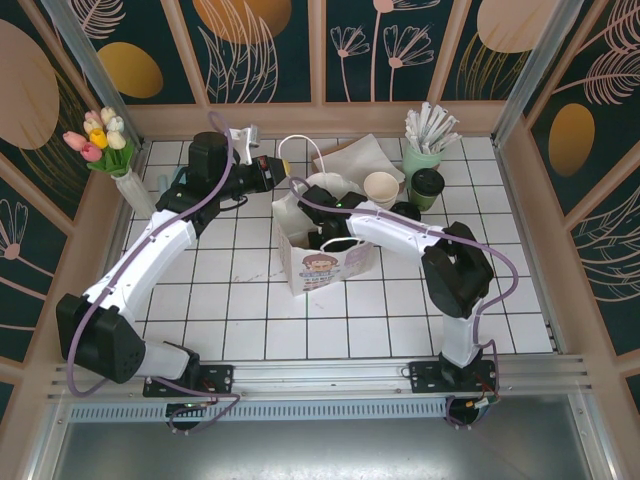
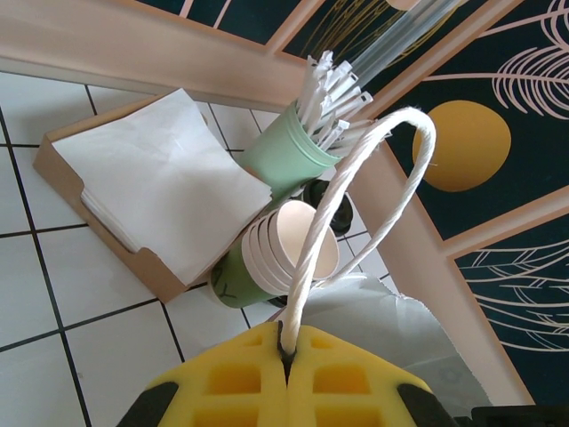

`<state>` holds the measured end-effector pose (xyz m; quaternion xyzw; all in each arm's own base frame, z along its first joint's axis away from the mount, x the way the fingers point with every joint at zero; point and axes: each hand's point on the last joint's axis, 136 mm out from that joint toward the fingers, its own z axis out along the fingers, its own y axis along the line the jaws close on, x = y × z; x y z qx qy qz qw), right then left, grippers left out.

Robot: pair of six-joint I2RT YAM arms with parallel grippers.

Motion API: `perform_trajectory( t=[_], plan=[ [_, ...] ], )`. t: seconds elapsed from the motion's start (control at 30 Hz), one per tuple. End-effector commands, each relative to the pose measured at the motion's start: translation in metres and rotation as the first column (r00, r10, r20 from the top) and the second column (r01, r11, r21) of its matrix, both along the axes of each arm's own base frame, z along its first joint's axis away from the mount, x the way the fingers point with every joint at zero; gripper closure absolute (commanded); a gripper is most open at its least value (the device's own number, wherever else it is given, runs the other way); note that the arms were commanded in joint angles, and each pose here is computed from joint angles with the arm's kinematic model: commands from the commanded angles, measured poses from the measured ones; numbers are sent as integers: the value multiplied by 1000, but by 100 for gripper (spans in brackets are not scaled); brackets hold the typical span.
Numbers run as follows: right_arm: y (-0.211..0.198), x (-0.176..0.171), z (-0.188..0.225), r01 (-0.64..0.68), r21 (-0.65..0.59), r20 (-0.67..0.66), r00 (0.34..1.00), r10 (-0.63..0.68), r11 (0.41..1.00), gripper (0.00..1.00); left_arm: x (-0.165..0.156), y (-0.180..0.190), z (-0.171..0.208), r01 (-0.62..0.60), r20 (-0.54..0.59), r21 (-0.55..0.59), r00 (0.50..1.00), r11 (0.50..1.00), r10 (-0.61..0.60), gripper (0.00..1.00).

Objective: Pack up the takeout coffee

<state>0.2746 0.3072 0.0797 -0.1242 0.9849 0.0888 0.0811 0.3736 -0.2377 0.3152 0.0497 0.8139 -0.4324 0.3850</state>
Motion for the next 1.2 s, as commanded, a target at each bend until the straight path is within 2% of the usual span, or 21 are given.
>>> perform_trajectory(
  t=[0.0,0.2,0.53,0.8,1.03,1.17],
  plan=[
    [1,-3,2,-25,0,4,1000,25,1000,74,0,-3,3,26,14,5,1000,1000,-26,100],
    [-14,7,-16,72,-95,48,997,-68,993,75,-2,-3,3,28,13,9,1000,1000,-28,100],
    [-23,-8,-52,54,-153,2,999,-55,987,75,-1,-3,1,30,4,10,1000,999,-30,100],
    [-4,4,-12,31,-67,54,998,-27,997,73,0,-5,-1,34,1,11,999,999,-34,100],
    [-11,-5,-38,23,-102,12,1000,-21,995,72,0,-4,-1,35,4,14,999,999,-35,100],
    [-3,2,-22,4,-81,36,999,-1,997,68,0,-5,-4,44,4,26,999,999,-44,100]
  ],
)
